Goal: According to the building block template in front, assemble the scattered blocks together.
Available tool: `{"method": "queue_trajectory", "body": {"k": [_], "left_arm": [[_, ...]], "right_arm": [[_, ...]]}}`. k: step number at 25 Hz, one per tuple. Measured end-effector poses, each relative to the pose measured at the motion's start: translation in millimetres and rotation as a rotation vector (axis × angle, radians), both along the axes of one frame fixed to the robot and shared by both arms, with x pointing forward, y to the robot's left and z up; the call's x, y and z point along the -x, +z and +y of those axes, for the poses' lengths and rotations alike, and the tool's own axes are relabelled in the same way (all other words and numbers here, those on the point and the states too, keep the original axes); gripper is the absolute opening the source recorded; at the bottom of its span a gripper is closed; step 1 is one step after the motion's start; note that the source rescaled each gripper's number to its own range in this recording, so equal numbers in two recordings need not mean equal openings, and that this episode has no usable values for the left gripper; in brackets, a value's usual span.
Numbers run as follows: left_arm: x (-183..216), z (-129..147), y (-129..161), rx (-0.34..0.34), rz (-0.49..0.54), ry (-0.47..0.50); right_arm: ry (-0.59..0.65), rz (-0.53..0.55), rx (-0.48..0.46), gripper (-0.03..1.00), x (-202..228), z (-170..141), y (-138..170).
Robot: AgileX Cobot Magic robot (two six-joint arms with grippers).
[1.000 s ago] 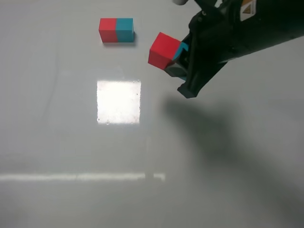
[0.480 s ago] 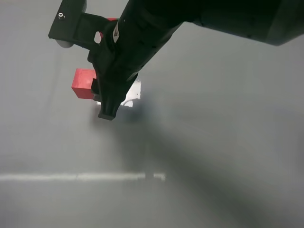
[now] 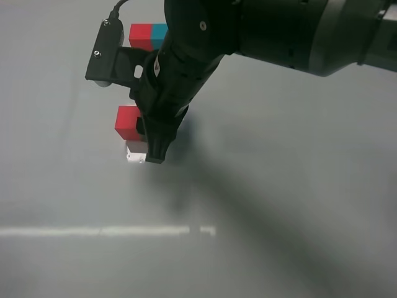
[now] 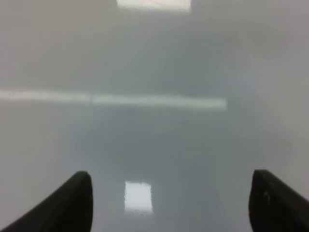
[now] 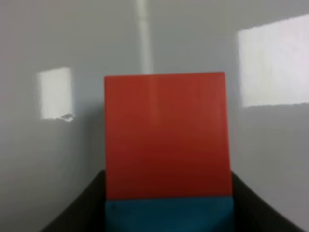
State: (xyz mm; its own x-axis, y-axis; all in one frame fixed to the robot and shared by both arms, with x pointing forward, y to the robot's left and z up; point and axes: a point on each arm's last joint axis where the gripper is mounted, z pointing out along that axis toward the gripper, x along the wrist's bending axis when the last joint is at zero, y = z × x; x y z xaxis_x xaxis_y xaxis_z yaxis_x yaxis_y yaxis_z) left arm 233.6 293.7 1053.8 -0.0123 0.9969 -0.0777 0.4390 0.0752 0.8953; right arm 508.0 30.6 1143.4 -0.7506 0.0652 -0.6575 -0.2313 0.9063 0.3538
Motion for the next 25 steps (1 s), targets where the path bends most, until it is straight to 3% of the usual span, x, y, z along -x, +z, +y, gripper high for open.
{"method": "queue_trajectory", "body": {"k": [14, 16, 18, 20, 22, 25], "left_arm": [[0, 0, 0, 0.000, 0.000, 0.000], [0, 0, 0, 0.000, 0.000, 0.000], [0, 0, 0, 0.000, 0.000, 0.000], [0, 0, 0, 0.000, 0.000, 0.000], [0, 0, 0, 0.000, 0.000, 0.000], [0, 0, 0, 0.000, 0.000, 0.000]], "right_arm": [[-0.037, 0.010, -0.007, 0.01, -6, -1, -4], [-0.045, 0.012, -0.019, 0.16, -6, -1, -4], [-0.052, 0.009, -0.041, 0.52, -6, -2, -1], [-0.054, 0.003, -0.052, 0.79, -4, -4, 4], [-0.057, -0.003, -0.064, 0.92, -2, -8, 10], [-0.053, -0.016, -0.088, 0.98, 11, -16, 30]]}}
